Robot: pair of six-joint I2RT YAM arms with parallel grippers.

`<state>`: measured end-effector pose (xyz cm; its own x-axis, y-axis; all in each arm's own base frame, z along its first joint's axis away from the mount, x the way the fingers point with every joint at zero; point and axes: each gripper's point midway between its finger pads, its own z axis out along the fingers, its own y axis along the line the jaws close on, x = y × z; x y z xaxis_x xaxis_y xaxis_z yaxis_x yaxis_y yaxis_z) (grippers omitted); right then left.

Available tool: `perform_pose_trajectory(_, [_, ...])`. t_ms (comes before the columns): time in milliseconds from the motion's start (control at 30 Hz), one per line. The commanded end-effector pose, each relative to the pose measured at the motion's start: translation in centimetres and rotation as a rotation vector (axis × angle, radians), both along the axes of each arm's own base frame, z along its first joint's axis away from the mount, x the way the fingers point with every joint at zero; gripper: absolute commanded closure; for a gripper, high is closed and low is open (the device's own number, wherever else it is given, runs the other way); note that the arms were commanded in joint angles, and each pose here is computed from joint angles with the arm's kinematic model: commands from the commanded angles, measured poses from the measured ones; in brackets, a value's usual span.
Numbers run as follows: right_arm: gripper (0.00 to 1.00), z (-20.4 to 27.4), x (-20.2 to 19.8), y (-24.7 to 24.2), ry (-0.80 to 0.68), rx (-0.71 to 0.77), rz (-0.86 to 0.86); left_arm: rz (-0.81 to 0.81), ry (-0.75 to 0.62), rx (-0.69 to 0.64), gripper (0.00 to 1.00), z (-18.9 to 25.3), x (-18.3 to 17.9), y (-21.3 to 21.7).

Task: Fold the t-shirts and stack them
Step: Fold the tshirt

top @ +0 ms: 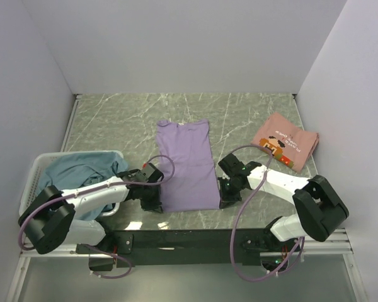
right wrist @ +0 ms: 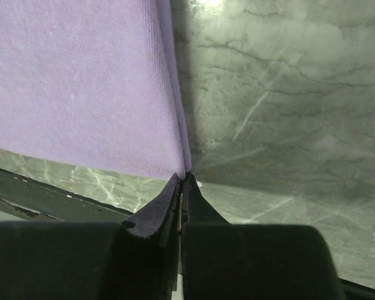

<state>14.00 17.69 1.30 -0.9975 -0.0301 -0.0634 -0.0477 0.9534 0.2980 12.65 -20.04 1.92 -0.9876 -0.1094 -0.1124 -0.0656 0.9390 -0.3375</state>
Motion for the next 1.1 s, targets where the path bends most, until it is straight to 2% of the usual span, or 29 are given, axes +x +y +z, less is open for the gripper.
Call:
perform_pose_trajectory(0, [1.00, -0.1, -1.1, -2.0, 0.011, -0.085, -0.012, 0.044, -0.009, 0.030, 1.00, 0.0, -0.3, 1.2])
perform_pose_trajectory(367, [1.00, 1.8, -1.3, -2.4, -0.001, -0.090, -0.028, 0.049, 0.001, -0.043, 1.00, 3.3, -1.4, 0.7])
perform_pose_trajectory(800, [1.00, 6.9, -2.7, -3.0, -0.012, -0.051, -0.080, 0.094, -0.004, -0.168, 1.00, 9.3, -2.5, 0.1])
perform_pose_trajectory(1067, [1.00, 11.0, -0.2, -2.8, -0.106, -0.068, -0.129, 0.069, -0.055, -0.124, 1.00, 11.6, -0.8, -0.2])
